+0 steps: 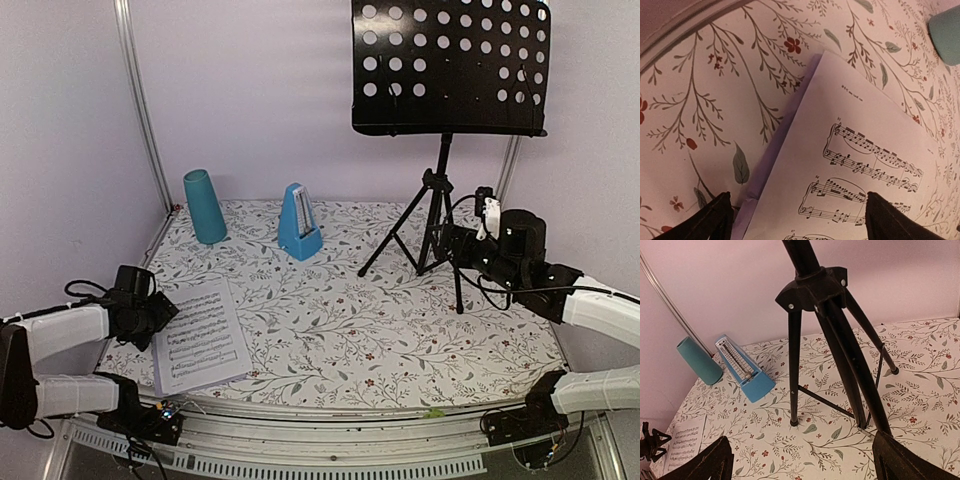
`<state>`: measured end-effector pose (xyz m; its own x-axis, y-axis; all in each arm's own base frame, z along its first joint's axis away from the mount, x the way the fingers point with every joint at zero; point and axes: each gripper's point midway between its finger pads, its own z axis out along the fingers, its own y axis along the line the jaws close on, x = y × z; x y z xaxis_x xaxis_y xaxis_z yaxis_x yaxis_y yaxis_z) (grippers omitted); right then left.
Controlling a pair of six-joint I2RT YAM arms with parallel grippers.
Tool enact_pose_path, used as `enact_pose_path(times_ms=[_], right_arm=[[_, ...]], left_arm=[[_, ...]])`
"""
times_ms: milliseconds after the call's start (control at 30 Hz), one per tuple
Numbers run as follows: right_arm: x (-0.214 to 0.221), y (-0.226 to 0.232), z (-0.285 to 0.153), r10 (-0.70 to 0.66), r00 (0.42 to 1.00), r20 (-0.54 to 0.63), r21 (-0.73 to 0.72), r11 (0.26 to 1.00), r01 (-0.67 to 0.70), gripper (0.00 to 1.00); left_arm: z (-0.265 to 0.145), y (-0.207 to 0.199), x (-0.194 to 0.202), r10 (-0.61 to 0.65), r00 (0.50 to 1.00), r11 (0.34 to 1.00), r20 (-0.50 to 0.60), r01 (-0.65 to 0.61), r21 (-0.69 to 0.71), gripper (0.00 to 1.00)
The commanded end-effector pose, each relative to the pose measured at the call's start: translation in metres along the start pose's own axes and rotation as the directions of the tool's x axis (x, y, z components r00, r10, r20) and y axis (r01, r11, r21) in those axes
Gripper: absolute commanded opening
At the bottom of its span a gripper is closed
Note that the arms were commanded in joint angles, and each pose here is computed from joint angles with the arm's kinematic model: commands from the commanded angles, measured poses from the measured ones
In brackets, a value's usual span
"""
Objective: Set up the instrument practice props
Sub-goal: Move the sheet music to the center of the board.
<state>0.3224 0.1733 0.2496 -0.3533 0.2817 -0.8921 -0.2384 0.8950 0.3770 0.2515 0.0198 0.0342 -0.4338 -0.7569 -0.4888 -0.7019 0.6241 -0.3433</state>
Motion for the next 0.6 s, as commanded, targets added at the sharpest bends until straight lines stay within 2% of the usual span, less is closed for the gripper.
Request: enact_pose_path(times_ms=[0,133,300,567], right_arm=[[0.024,0.017,0.002,-0.012,0.997,-0.073,-0.053,0.999,0.008,0.99],[0.043,0.047,0.005,-0.070,0.989,-0.127,-0.152,0.987,0.050,0.99],[0.079,0.071,0.013,-0.020,0.966,-0.258,-0.262,0.964,-0.050,0.99],[0.138,0.088,0.017,0.034,0.880,-0.474,-0.303,0.932,-0.200,0.99]], left_arm=[[0.008,-0.020,0.009,0.037,0.998,0.994,-0.048,-0.032,0.105,0.92],[0.005,-0.041,0.021,0.078,0.994,0.979,-0.079,-0.061,0.196,0.91],[0.001,-0.079,0.047,0.182,0.974,0.948,-0.132,-0.139,0.285,0.91],[-0.018,-0.128,0.095,0.301,0.933,0.890,-0.197,-0.201,0.408,0.91]])
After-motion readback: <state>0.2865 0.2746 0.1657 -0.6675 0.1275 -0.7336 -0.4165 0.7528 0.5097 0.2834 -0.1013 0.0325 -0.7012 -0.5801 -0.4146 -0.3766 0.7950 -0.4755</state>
